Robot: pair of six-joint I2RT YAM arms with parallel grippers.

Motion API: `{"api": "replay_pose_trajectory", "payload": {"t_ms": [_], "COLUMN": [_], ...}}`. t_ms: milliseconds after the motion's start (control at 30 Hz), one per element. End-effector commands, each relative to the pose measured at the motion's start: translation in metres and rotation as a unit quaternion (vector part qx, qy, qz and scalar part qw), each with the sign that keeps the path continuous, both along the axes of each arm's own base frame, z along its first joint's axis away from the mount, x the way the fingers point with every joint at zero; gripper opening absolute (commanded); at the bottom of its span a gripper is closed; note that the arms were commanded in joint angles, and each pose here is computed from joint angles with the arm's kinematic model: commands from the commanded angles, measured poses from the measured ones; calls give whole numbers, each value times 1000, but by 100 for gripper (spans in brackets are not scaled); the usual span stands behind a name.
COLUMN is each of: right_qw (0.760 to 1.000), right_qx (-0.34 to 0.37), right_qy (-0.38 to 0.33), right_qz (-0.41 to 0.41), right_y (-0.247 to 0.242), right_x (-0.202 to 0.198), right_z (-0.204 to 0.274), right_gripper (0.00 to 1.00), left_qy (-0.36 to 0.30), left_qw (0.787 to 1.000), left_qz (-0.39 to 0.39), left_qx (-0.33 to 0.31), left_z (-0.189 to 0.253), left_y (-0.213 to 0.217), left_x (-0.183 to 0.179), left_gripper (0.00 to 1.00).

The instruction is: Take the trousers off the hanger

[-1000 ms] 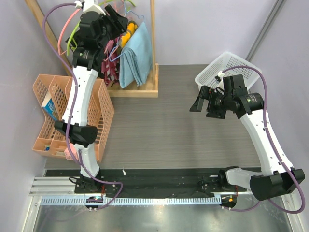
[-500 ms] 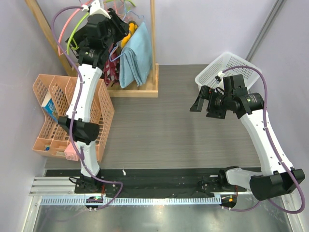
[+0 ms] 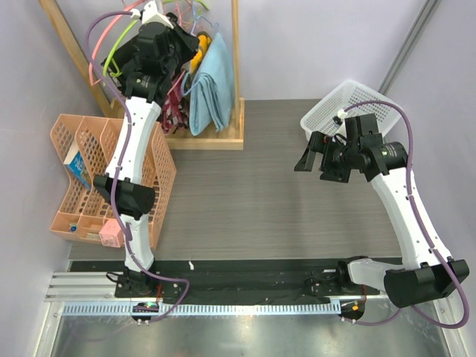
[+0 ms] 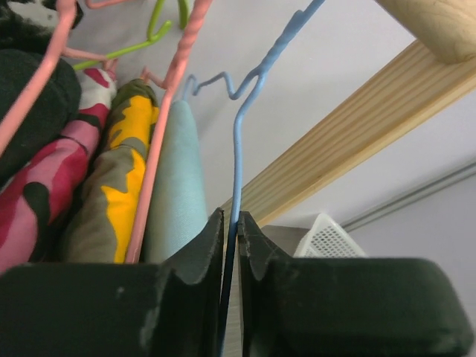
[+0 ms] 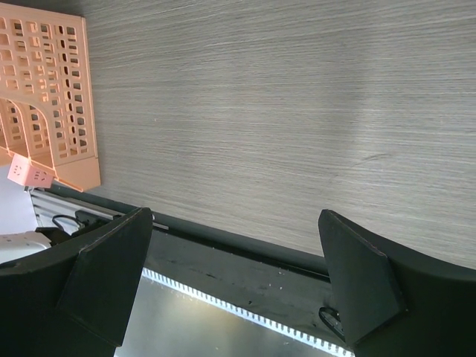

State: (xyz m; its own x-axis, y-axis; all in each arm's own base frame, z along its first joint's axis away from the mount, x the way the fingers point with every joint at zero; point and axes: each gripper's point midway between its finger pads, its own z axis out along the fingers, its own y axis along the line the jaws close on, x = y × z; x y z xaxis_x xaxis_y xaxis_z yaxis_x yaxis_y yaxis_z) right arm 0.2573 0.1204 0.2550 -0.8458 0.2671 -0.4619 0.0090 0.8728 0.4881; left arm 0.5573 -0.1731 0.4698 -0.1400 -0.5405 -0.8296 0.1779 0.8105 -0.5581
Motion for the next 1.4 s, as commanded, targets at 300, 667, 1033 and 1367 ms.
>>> {"api": "replay_pose_trajectory", "payload": {"t_ms": [300,667,1033,1367], "right_qw": [999,999,999,1000], "right_qx": [-19,-21,-19,-14], "right_qy": [-27,-27,-26,-19], "right_qz": [3,5,3,3], "right_y": [-7,-7,-7,-4], "right_x": [10,14,15,17], "right_z": [15,19,20,19], "right_gripper": [100,100,100,100], "left_qy": [-144,-228,-272,-310], "left_qw": [989,972,960,944], "left_qz": [-16,-11,5,-3], "left_qx": [-36,-49,-73,-111], "left_z": [101,162,194,222], "left_y": [3,15,32,43], "left_x": [-33,-66,-83,-99], "left_gripper": [0,0,0,0]}}
